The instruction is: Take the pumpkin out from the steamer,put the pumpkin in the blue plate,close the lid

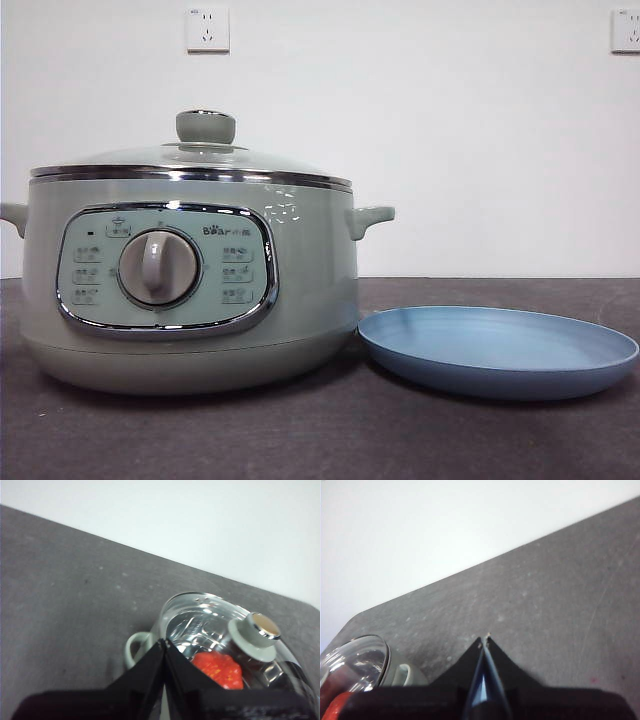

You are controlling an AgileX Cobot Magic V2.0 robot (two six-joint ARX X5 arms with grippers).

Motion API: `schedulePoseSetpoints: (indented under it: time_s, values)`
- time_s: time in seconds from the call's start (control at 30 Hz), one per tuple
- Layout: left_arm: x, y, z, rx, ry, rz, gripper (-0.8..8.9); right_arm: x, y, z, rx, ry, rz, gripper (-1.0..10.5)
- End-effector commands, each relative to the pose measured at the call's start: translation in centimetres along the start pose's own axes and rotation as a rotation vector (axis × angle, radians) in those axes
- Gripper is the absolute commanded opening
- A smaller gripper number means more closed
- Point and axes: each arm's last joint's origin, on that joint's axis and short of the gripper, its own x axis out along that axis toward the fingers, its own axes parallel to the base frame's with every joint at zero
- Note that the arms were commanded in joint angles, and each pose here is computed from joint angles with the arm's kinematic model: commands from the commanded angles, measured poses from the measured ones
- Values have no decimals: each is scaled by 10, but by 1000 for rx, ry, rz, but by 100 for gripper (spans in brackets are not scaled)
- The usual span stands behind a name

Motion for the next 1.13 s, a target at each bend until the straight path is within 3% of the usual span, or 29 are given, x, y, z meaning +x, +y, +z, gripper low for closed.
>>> schedulePoseSetpoints:
  time_s: [0.03, 0.17, 0.33, 0.6, 0.67, 0.73, 0.77, 0.87, 1.13]
  values:
    - [6, -7, 17, 90, 28, -37, -7, 1, 5, 13, -62, -4, 1, -9]
    - [19, -15, 40, 126, 89, -111, -7, 6, 12, 30, -138, 35, -3, -7]
    - [35, -23, 61, 128, 154, -212, -5, 13, 23, 50, -214, 120, 72, -1]
    - [58, -30, 76, 135, 234, -343, 6, 29, 33, 67, -235, 230, 189, 45]
    - [61, -32, 77, 137, 243, -352, 120, 32, 33, 68, -231, 243, 196, 144]
    - [65, -35, 77, 139, 244, -365, 361, 35, 32, 67, -228, 254, 195, 253]
    - [65, -36, 77, 138, 242, -370, 423, 37, 32, 67, -226, 260, 192, 290]
    - [67, -40, 76, 137, 244, -387, 434, 41, 31, 65, -219, 276, 187, 359]
    - [84, -55, 75, 160, 294, -399, 433, 47, 29, 63, -212, 301, 186, 358]
